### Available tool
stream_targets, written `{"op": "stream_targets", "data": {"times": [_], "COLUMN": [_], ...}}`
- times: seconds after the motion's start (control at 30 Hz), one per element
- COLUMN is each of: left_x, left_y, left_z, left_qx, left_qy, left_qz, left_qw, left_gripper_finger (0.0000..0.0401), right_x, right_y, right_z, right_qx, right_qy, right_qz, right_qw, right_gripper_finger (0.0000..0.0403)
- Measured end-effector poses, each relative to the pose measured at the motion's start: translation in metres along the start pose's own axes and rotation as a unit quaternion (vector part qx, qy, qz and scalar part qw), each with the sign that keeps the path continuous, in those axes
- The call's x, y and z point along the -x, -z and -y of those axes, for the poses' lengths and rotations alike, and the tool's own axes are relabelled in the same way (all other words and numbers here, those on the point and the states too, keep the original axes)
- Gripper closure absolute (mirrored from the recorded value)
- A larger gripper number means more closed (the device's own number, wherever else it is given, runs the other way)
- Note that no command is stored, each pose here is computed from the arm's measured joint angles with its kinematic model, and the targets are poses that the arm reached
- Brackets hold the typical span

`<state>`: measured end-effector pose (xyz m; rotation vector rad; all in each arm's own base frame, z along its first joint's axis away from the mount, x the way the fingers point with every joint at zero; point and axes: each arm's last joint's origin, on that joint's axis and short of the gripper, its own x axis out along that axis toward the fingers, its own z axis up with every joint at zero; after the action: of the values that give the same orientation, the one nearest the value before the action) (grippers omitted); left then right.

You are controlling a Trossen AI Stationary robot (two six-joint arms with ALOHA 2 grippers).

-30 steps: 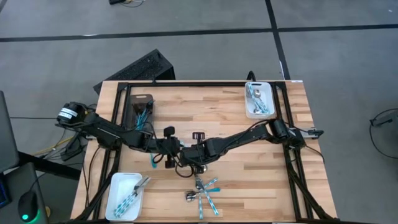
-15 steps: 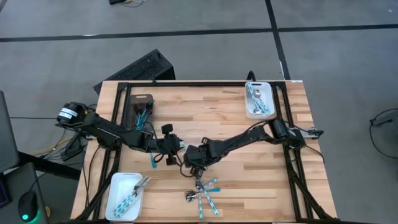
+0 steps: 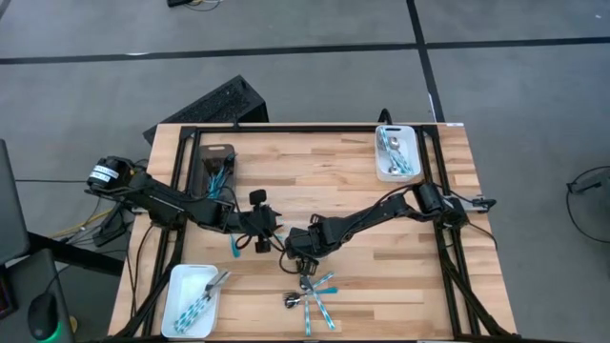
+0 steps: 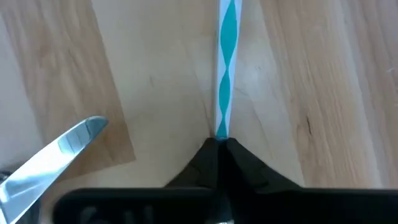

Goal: Sort silverware by color (type)
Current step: Put the blue patterned spoon into the top right white bin

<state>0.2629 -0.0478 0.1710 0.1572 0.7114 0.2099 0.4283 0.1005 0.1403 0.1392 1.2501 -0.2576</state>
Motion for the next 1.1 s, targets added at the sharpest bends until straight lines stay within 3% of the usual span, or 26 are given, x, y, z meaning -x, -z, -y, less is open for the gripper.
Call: {"op": "stream_targets", "data": {"times": [0.37, 0.67, 0.93, 1.1], "left_x": [0.001, 0.001, 0.0, 0.0], "left_y": [-0.008, -0.005, -0.002, 0.001], "left_z": [0.008, 0.008, 0.006, 0.005], "left_qx": [-0.057, -0.044, -0.039, -0.037], "left_qy": [0.131, 0.147, 0.143, 0.142], "left_qz": [0.044, 0.022, 0.008, -0.01], "left_qw": [0.989, 0.988, 0.989, 0.989], "left_gripper_finger": [0.0264, 0.0237, 0.0236, 0.0259], "right_x": [0.022, 0.044, 0.06, 0.067], "right_y": [-0.017, -0.02, -0.026, -0.029], "right_z": [-0.004, -0.015, -0.02, -0.02], "right_qx": [0.063, 0.142, 0.156, 0.155], "right_qy": [-0.013, 0.065, 0.067, 0.067], "right_qz": [0.0, 0.028, 0.039, 0.043], "right_qw": [0.998, 0.987, 0.985, 0.985], "right_gripper_finger": [0.0382, 0.0385, 0.0385, 0.0385]}}
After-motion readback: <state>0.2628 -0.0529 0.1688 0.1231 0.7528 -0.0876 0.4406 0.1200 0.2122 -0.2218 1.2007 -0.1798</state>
